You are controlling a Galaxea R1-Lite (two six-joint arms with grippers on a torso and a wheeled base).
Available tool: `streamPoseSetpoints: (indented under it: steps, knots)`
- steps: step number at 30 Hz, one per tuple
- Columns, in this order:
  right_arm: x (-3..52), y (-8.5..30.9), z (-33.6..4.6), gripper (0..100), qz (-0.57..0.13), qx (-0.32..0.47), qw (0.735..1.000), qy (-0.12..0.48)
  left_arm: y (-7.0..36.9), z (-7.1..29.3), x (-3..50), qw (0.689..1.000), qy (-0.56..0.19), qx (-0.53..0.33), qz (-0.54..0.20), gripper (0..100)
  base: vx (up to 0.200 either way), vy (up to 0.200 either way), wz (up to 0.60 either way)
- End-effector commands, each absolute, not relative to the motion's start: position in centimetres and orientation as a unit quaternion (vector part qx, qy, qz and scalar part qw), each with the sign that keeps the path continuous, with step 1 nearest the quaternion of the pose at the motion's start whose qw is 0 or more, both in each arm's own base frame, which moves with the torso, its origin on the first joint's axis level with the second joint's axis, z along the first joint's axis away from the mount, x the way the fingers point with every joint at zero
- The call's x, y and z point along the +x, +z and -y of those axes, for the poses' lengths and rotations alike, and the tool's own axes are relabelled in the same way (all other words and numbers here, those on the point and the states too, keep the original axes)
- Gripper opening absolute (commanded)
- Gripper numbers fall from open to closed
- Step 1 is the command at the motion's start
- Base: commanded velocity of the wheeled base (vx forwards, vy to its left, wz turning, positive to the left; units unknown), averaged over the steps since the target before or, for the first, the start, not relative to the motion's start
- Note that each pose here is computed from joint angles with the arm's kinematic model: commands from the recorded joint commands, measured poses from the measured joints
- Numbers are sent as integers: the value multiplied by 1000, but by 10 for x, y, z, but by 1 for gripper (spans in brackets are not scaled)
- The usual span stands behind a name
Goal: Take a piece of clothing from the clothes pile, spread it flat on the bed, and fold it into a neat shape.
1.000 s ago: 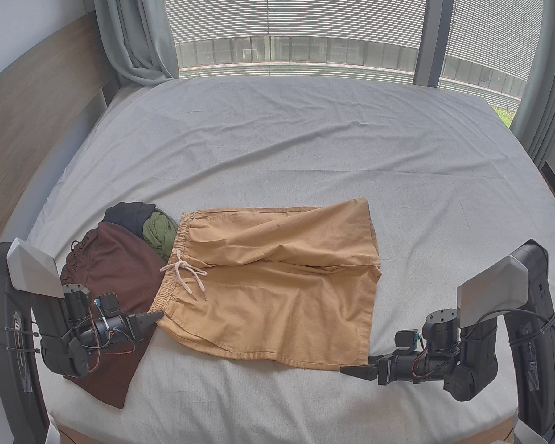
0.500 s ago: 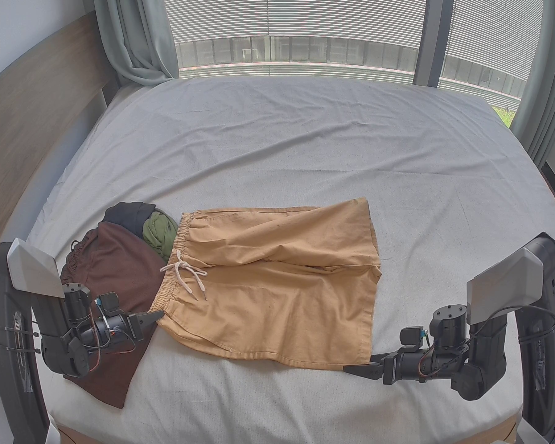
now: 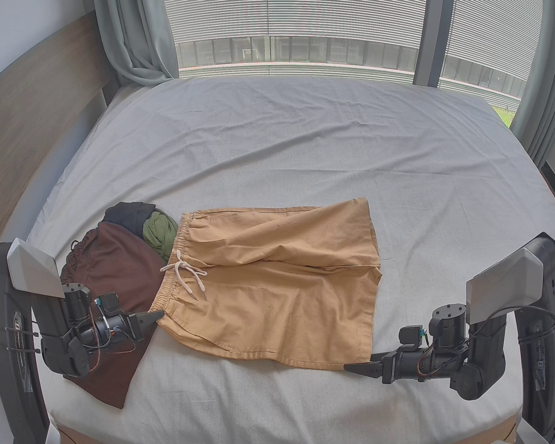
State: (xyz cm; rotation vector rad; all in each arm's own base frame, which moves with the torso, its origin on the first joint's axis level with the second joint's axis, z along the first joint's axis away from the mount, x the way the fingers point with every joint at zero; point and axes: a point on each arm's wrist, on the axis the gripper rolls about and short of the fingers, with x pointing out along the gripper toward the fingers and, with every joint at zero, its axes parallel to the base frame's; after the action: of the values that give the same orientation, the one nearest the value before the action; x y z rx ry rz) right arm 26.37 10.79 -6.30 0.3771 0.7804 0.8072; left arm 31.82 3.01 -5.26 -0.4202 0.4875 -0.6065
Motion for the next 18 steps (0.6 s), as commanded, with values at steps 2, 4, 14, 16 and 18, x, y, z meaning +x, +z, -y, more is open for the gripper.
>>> streamPoseSetpoints:
  steps: [2, 4, 14, 16, 18]
  knots:
    - [264, -68, -107, 0, -374, 178, 828, 377, -52, -30, 318, 904, -293, -203, -236, 0, 0, 0, 0]
    - [264, -68, -106, 0, -373, 179, 829, 376, -52, -30, 318, 904, -293, -203, -236, 0, 0, 0, 0]
    - [263, -68, -104, 0, -376, 179, 830, 370, -53, -30, 317, 902, -293, -207, -239, 0, 0, 0, 0]
    - [261, -69, -102, 0, -380, 179, 832, 364, -53, -28, 316, 900, -295, -210, -242, 0, 0, 0, 0]
    - [258, -68, -97, 0, -385, 182, 832, 355, -52, -26, 315, 899, -297, -211, -244, 0, 0, 0, 0]
